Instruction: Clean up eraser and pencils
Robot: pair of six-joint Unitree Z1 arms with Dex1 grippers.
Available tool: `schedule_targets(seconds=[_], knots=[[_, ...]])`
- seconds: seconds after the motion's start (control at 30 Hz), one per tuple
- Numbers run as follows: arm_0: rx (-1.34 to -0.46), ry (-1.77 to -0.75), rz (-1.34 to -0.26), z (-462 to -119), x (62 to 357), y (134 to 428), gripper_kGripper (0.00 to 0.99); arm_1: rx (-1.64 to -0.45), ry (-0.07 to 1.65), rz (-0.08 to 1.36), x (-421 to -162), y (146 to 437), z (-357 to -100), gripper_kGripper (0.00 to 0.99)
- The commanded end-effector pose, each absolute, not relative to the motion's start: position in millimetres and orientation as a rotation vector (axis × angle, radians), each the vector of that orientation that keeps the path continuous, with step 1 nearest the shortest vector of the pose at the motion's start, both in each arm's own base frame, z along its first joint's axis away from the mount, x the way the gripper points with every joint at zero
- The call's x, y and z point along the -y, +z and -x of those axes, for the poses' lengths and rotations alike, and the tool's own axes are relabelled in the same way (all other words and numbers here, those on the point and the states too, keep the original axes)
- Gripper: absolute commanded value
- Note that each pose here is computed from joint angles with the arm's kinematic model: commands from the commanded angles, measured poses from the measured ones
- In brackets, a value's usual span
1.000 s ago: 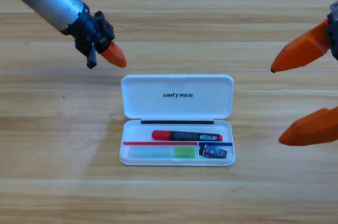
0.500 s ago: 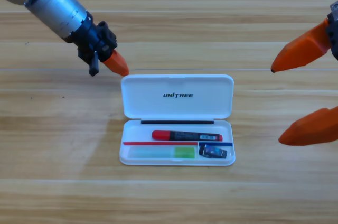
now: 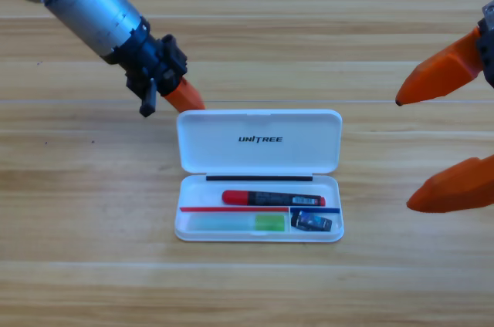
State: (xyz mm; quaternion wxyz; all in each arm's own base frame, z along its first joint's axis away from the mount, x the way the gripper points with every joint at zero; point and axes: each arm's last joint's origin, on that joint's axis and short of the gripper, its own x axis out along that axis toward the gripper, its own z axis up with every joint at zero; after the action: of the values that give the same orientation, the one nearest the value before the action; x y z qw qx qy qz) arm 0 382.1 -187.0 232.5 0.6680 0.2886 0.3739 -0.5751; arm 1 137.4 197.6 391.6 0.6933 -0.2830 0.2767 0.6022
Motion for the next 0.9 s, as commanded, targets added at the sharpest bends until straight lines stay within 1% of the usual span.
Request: schedule_targets(seconds=[0.03,0.4,0.63,0.9], knots=[[-0.847,-1.341,-0.650,-364.2,202.1,243.2,0.000,-0.652,1.329,0.615,-200.5,380.5,-146.5,0.988],[-0.831,-1.351,-0.677,-342.6,206.5,257.5,0.000,-0.651,1.329,0.611,-200.7,381.4,-146.6,0.988],[-0.853,-1.362,-0.701,-329.7,207.6,253.2,0.000,-0.649,1.332,0.609,-200.8,381.9,-146.5,0.988],[-0.851,-1.360,-0.714,-323.5,206.3,256.1,0.000,-0.652,1.340,0.605,-202.5,381.4,-147.4,0.988]])
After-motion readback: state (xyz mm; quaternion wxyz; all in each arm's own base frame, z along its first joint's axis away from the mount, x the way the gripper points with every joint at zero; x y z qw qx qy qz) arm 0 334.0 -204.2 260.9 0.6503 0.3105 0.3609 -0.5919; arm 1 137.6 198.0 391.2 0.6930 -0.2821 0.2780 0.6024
